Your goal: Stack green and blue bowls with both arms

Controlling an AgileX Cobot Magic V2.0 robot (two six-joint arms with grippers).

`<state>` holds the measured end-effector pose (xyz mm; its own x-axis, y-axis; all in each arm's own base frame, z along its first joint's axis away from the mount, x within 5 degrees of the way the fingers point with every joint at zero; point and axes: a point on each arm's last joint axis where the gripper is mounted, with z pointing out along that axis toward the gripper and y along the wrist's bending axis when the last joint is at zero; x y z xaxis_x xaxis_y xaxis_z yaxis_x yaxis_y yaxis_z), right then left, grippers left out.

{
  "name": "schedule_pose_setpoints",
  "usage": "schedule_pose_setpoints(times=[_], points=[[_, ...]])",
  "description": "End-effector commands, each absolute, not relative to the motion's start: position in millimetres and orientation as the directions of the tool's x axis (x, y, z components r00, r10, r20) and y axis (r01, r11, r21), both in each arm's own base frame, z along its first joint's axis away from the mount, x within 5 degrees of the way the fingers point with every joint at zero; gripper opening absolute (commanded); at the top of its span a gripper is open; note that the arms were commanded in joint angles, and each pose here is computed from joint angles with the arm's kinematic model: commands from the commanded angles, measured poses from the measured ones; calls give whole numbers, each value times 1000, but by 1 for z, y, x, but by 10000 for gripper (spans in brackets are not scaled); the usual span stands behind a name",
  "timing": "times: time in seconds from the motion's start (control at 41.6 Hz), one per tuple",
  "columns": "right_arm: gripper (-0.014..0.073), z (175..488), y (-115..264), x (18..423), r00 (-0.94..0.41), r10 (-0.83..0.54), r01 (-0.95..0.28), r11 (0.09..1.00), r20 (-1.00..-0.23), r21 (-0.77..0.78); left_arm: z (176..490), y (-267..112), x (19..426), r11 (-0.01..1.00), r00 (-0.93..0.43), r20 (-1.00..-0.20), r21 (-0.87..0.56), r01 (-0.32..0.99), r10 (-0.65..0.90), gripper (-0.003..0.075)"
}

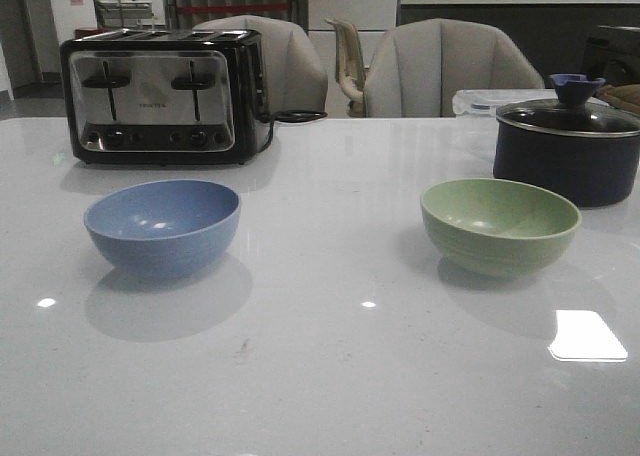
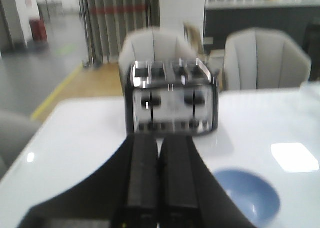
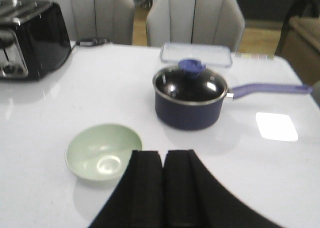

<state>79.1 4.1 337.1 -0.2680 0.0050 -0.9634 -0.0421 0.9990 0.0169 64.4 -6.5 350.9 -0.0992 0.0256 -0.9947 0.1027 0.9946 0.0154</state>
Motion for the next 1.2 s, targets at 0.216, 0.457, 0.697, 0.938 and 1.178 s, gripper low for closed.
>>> schedule_pose_setpoints(times=[0.216, 0.457, 0.697, 0.938, 1.178], points=[[44, 324, 4, 122, -470, -3, -38, 999, -883, 17, 341, -10, 95, 994, -296, -954, 10, 110, 42, 101], [89, 310, 3, 144, -558, -2, -36, 999, -830, 21, 337, -12, 105, 994, -341, -939, 4, 111, 42, 101], [456, 303, 3, 161, -569, 1, -30, 999, -822, 22, 336, -11, 106, 994, -346, -937, 10, 110, 48, 101], [507, 282, 7, 189, -645, 88, -3, 993, -759, 118, 336, -12, 106, 994, -347, -937, 4, 111, 43, 101], [507, 264, 9, 231, -731, 141, 31, 984, -668, 174, 336, -11, 106, 994, -346, -937, 10, 110, 48, 101]])
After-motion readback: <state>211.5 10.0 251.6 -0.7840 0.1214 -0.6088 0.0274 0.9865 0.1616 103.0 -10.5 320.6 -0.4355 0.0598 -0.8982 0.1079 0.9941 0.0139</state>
